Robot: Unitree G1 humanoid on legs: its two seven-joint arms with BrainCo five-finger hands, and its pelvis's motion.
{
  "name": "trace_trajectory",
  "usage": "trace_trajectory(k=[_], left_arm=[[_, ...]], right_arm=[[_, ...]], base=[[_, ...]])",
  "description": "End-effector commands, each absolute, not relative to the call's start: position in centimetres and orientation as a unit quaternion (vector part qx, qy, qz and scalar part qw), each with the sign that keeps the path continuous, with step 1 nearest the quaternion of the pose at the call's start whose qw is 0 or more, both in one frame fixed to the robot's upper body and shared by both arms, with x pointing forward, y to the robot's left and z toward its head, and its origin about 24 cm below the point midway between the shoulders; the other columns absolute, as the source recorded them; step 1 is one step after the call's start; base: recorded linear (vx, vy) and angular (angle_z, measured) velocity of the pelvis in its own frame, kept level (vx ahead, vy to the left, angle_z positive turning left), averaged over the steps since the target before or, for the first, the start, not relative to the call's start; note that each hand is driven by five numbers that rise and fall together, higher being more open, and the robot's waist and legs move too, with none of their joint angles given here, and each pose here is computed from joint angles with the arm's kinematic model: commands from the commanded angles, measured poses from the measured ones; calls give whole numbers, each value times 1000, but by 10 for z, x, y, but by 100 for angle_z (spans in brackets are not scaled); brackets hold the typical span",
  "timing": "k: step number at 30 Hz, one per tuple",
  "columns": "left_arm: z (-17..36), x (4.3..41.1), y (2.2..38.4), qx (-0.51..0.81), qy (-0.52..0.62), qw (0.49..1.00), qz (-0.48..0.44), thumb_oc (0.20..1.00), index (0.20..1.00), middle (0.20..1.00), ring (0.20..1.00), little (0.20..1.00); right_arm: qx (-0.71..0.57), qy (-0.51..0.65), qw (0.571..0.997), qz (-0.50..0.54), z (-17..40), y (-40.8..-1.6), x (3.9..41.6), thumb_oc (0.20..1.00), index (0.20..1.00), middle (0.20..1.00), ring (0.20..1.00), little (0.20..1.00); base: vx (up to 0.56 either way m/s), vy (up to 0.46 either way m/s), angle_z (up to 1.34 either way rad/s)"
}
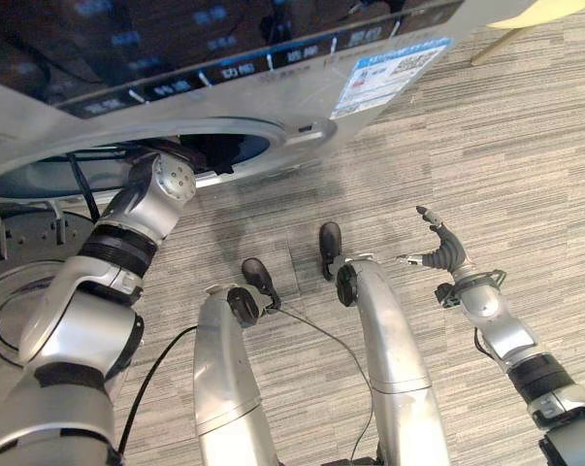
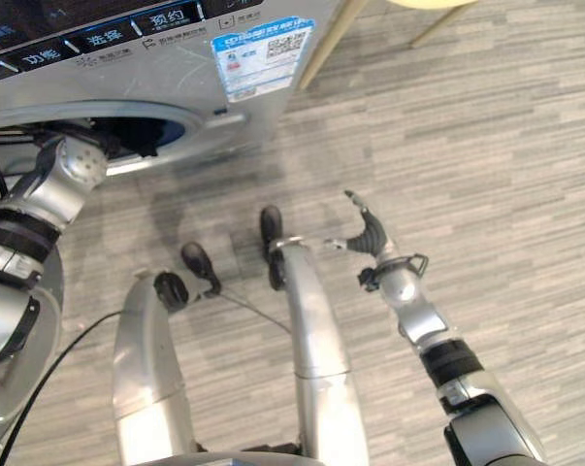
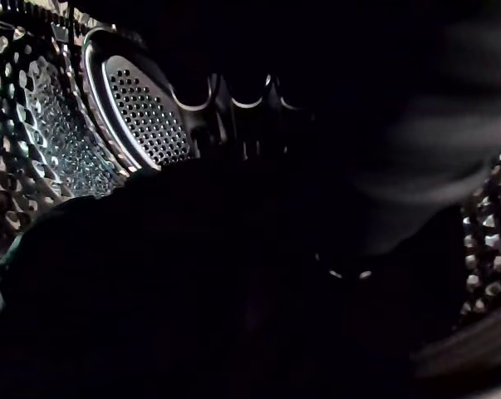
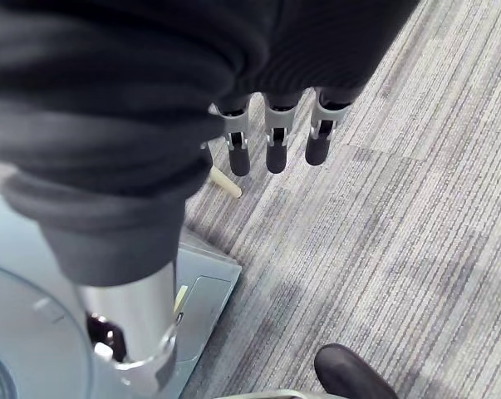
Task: Grab the laundry basket,head to the washer,open it,put in the laundry and shut it.
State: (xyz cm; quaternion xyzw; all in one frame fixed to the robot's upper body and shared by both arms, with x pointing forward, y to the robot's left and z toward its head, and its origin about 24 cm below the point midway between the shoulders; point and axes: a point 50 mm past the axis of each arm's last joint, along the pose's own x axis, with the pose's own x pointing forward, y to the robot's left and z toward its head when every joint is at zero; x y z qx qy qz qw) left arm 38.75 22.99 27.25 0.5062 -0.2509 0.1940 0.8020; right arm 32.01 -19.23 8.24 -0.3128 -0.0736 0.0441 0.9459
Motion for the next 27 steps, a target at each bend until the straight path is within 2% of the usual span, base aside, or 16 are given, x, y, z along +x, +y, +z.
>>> trace_trajectory(k=[1, 2, 3, 4, 5, 7, 14, 16, 18, 21, 22, 24, 25, 26, 27], left_arm=[[287, 384, 227, 417, -310, 812, 266, 200, 200, 200, 200, 200], [304, 381, 233, 403, -328, 796, 310, 200, 200, 200, 200, 200], [305, 381, 233, 403, -329, 795, 311, 200, 200, 200, 200, 200], [329, 377, 244, 462, -337, 737, 360, 1000, 1000, 1000, 1000, 1000], [330, 378, 243, 462, -337, 737, 360, 1000, 1000, 1000, 1000, 1000], [340, 378, 260, 534, -303, 701, 363, 1000, 1000, 1000, 1000, 1000], [305, 384, 258, 552, -271, 724, 313, 1000, 1000, 1000, 1000, 1000], [274, 387, 253, 529, -251, 760, 281, 1000, 1000, 1000, 1000, 1000], [232, 386, 243, 474, -222, 818, 240, 1000, 1000, 1000, 1000, 1000], [163, 373, 224, 434, -168, 870, 162, 1000, 1000, 1000, 1000, 1000], [139, 364, 223, 425, -144, 882, 144, 1000, 1000, 1000, 1000, 1000], [57, 323, 215, 338, -36, 936, 95, 1000, 1000, 1000, 1000, 1000], [38, 310, 216, 314, -1, 945, 91, 1000, 1000, 1000, 1000, 1000], [-28, 259, 224, 253, 134, 955, 80, 1000, 1000, 1000, 1000, 1000], [-51, 235, 233, 240, 191, 948, 80, 1000, 1000, 1000, 1000, 1000]], right_arm=[[-295, -68, 950, 77, 62, -182, 302, 1000, 1000, 1000, 1000, 1000], [-287, -69, 952, 86, 60, -180, 300, 1000, 1000, 1000, 1000, 1000], [-286, -70, 952, 86, 60, -180, 300, 1000, 1000, 1000, 1000, 1000], [-289, -86, 948, 102, 66, -180, 297, 1000, 1000, 1000, 1000, 1000], [-288, -86, 948, 101, 66, -180, 298, 1000, 1000, 1000, 1000, 1000], [-296, -96, 945, 104, 70, -186, 294, 1000, 1000, 1000, 1000, 1000], [-299, -93, 945, 91, 69, -192, 290, 1000, 1000, 1000, 1000, 1000], [-295, -86, 947, 87, 65, -189, 290, 1000, 1000, 1000, 1000, 1000], [-299, -69, 948, 80, 58, -188, 290, 1000, 1000, 1000, 1000, 1000], [-308, -27, 948, 68, 41, -191, 289, 1000, 1000, 1000, 1000, 1000], [-315, -11, 947, 65, 34, -193, 287, 1000, 1000, 1000, 1000, 1000], [-336, 77, 938, 42, 0, -210, 275, 1000, 1000, 1000, 1000, 1000], [-337, 100, 935, 39, -9, -214, 270, 1000, 1000, 1000, 1000, 1000], [-326, 182, 927, 21, -39, -231, 248, 1000, 1000, 1000, 1000, 1000], [-318, 215, 923, 11, -52, -238, 237, 1000, 1000, 1000, 1000, 1000]], base=[[-29, 36, 8], [-24, 28, 4], [-53, 72, -5], [-39, 56, -10], [-56, 85, -20], [-20, 62, -15], [3, 18, -1], [0, 0, 0], [-13, 7, 2], [-38, 41, 18], [1, 68, 25], [58, 82, 29], [144, 84, 30], [218, 72, 31], [191, 64, 14]])
